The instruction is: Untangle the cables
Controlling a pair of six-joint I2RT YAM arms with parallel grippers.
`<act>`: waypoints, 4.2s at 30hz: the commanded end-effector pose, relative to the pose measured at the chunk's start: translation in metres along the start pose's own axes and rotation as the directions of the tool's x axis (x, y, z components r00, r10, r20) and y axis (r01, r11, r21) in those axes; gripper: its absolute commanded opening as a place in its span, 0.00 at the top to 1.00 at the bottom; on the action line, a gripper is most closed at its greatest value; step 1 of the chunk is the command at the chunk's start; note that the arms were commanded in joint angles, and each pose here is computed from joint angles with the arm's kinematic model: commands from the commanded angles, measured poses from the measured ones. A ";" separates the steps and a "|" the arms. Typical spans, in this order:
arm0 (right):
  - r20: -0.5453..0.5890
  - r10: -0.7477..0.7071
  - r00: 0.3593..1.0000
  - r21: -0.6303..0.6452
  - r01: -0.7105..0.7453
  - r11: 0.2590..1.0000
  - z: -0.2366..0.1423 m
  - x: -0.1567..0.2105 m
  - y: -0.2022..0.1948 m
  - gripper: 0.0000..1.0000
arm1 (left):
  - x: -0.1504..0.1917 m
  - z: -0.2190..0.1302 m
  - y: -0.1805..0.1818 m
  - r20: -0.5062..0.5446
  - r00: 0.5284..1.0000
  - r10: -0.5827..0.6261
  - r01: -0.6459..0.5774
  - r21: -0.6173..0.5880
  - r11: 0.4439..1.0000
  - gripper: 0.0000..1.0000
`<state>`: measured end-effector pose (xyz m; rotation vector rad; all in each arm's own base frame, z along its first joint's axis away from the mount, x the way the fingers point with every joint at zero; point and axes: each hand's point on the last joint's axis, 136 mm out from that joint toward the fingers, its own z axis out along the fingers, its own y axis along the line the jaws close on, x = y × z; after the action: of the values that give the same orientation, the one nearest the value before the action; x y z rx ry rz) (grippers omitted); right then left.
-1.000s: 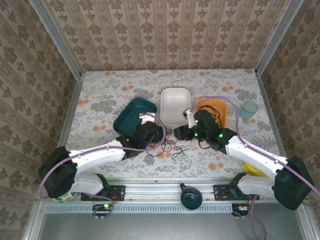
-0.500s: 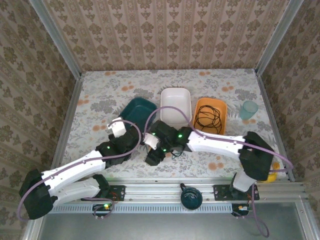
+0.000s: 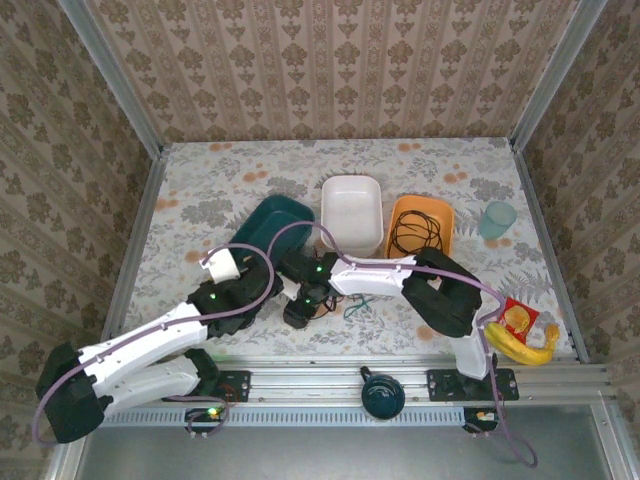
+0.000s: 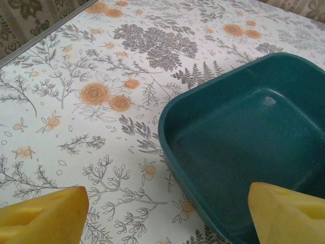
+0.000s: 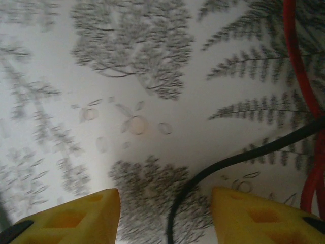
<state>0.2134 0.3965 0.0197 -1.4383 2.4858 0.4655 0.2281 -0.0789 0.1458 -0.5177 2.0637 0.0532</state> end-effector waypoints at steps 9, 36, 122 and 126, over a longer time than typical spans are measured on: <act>0.029 0.016 0.999 0.301 -0.024 0.953 0.017 -0.026 -0.060 0.51 | -0.009 -0.007 0.020 0.038 0.998 -0.044 0.046 -0.054 0.998 0.17; 0.785 0.449 0.427 -0.327 -0.331 0.885 -0.291 -0.072 -0.086 1.00 | 0.012 -0.004 -0.124 0.029 0.971 0.239 -0.233 0.365 0.902 0.16; 0.053 0.628 0.777 0.124 -0.629 0.768 -0.068 0.152 -0.088 0.54 | 0.047 -0.004 -0.174 -0.002 0.899 0.438 -0.390 0.455 0.801 0.15; 0.062 0.625 0.778 0.136 -0.627 0.767 -0.068 0.152 -0.091 0.74 | 0.047 -0.005 -0.173 -0.002 0.899 0.438 -0.390 0.455 0.801 0.15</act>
<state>0.2152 0.2064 0.0178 -0.4907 2.8755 0.3903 0.2710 -0.2572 0.1318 0.2320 2.1986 -0.1963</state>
